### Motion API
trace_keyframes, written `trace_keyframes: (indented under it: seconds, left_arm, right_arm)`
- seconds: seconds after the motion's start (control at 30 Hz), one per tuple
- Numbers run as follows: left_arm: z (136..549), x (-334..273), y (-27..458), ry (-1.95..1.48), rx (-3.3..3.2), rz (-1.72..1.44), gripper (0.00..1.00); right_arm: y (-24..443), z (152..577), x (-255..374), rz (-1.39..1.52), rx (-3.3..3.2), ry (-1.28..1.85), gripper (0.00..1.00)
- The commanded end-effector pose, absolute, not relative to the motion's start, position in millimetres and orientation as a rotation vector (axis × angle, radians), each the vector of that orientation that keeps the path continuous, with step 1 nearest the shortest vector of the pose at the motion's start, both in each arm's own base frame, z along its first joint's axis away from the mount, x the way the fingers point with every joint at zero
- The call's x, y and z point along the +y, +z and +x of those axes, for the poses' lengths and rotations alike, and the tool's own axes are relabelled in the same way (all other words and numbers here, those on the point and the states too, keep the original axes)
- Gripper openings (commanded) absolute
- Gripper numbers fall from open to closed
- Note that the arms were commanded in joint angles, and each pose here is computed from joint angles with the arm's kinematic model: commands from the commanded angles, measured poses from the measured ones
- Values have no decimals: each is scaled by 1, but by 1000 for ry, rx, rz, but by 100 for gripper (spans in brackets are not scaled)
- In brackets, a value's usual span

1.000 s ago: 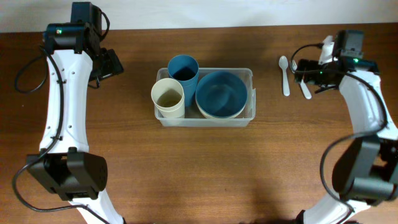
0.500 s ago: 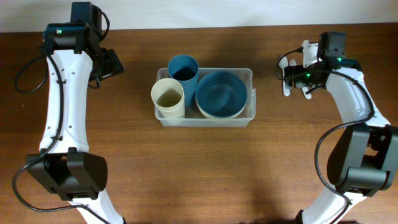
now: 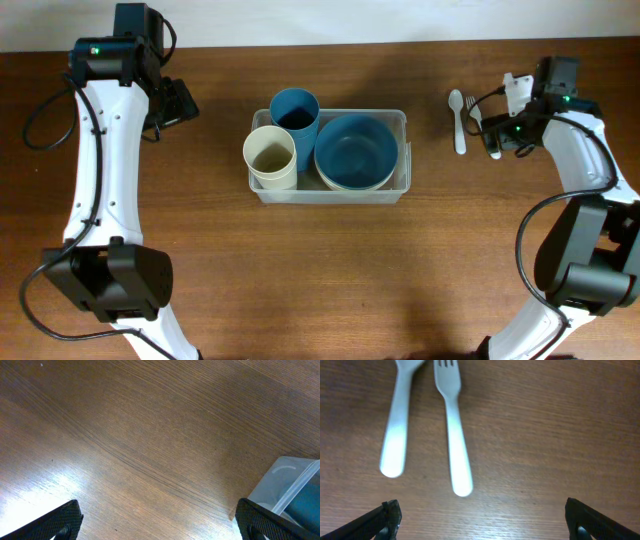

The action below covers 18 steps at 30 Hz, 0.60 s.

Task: Pack container
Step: 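Move the right gripper left over the white fork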

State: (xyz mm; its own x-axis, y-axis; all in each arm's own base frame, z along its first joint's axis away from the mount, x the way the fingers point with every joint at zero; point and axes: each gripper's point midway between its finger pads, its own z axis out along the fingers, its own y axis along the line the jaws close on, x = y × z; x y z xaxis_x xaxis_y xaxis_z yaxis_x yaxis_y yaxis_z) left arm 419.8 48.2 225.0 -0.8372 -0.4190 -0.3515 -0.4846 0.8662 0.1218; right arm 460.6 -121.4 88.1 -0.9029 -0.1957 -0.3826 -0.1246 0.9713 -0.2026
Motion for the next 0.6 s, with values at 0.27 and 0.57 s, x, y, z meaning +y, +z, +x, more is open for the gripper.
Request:
trace_keyframes:
  seconds: [0.27, 0.57]
  left_arm:
    - [420, 54, 222, 322, 2719, -706, 100]
    - [420, 54, 222, 322, 2719, -706, 100]
  right_arm:
    - [58, 465, -112, -388, 2728, -167, 99]
    - [51, 479, -108, -374, 2680, -127, 99]
